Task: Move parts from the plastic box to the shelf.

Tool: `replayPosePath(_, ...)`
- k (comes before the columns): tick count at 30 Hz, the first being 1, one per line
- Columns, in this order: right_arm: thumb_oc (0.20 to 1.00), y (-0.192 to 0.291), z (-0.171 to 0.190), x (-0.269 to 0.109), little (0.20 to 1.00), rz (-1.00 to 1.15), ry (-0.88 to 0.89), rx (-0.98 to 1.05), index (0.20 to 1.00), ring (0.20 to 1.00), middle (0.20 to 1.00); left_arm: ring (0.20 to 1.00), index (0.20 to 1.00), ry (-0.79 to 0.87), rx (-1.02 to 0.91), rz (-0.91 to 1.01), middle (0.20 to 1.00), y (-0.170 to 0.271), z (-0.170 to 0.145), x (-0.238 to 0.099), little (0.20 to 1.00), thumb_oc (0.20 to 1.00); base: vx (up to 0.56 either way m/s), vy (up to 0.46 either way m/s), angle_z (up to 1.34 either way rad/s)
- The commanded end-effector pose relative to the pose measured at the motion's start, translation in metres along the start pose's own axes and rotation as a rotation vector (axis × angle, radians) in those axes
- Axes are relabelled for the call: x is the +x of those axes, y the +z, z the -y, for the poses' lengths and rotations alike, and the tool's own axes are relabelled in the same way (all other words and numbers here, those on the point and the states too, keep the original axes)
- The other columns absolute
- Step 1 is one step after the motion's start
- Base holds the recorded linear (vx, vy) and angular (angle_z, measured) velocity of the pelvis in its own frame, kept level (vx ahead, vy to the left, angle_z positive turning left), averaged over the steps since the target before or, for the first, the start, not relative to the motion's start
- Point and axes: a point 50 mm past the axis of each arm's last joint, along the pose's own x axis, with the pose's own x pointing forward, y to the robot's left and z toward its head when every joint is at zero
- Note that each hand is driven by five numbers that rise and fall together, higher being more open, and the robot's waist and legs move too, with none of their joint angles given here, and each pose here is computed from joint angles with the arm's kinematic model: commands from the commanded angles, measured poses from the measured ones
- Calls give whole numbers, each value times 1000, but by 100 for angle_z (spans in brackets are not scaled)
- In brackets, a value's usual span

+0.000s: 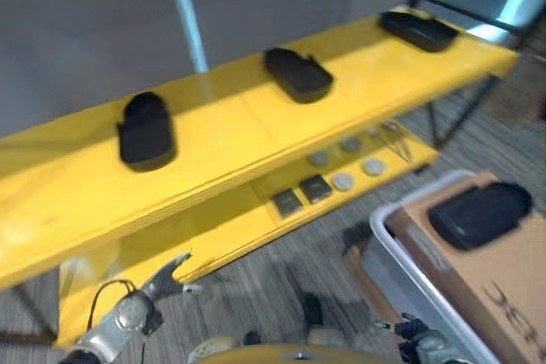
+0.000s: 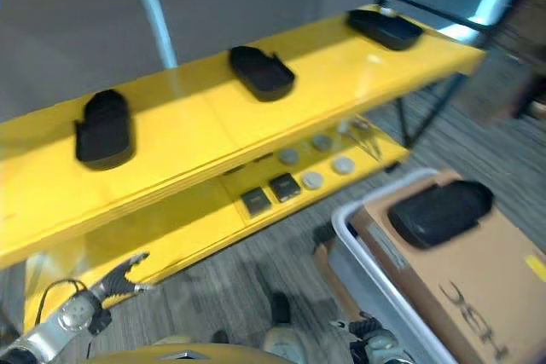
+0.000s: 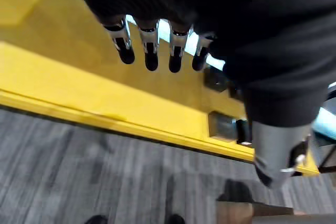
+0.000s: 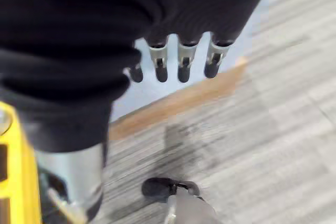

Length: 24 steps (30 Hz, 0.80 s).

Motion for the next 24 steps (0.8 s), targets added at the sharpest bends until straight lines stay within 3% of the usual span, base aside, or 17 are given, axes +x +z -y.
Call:
replayPosePath(1, 1000, -12, -2, -1, 1000, -20, -9, 45, 1000, 1000, 1000, 1000, 1000, 45, 29, -30, 1000, -9, 10, 2, 1000, 1000, -150, 123, -54)
replayPosePath(7, 1000, -31, -21, -4, 1000, -55, 30, 18, 1000, 1000, 1000, 1000, 1000, 58, -97, -351, 1000, -60, 32, -7, 1000, 1000, -108, 42, -78)
replayPosePath(12, 1000, -28, -24, -4, 1000, -26, 29, 33, 1000, 1000, 1000, 1000, 1000, 132, -163, -331, 1000, -52, 22, -1, 1000, 1000, -120, -86, -143)
replayPosePath(24, 1000, -16, -40, -5, 1000, 45, 42, 34, 1000, 1000, 1000, 1000, 1000, 145, -172, -266, 1000, -39, 29, 5, 1000, 1000, 105, -237, -36)
